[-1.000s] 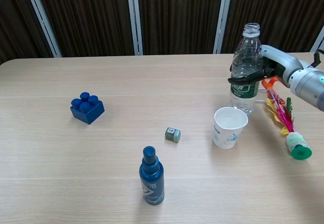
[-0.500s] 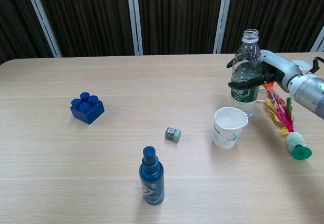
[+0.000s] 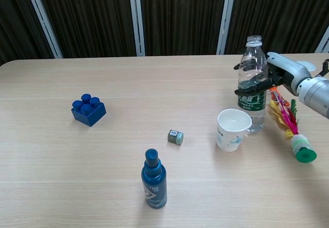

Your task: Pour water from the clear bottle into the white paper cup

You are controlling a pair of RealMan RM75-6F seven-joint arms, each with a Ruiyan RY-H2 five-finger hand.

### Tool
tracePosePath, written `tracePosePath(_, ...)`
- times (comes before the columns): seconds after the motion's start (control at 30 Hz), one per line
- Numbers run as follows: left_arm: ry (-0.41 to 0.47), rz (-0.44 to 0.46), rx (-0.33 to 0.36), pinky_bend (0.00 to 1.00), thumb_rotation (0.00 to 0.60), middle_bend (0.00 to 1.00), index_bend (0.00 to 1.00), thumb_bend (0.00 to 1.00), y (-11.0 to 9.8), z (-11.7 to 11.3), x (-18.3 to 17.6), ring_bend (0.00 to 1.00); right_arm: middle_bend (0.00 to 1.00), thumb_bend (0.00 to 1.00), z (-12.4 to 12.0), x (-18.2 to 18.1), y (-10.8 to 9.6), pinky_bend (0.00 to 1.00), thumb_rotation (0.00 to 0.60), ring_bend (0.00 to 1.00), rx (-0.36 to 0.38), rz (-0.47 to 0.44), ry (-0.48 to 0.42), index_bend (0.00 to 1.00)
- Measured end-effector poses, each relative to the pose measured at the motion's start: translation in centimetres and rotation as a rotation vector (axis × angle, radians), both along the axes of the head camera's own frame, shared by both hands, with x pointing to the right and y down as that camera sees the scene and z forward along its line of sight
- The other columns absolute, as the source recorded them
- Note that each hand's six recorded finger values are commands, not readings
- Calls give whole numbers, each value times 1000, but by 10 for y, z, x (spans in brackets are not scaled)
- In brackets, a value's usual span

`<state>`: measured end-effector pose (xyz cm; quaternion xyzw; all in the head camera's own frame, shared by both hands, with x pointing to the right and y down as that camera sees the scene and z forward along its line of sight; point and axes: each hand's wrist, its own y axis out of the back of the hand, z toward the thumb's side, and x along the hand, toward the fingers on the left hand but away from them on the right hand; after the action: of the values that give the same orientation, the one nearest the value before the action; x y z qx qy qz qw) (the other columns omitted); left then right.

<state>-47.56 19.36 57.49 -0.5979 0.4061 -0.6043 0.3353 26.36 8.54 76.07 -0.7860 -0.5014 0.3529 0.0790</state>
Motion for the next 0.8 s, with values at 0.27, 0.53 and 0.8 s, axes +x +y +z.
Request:
tracePosePath(0.27, 5, 2, 3, 0, 600, 0, 0, 0, 0, -2, 1, 0, 188, 0, -4, 6, 5, 301, 600, 130, -5, -6, -32, 31)
tracePosePath(0.53, 12, 6, 4, 0, 600, 0, 0, 0, 1, -4, 2, 0, 188, 0, -10, 17, 15, 288, 600, 130, -21, -23, -42, 27)
tracePosePath(0.8, 20, 11, 10, 0, 600, 0, 0, 0, 3, -7, 4, 0, 99, 0, -16, 28, 27, 119, 600, 39, -50, -63, -45, 2)
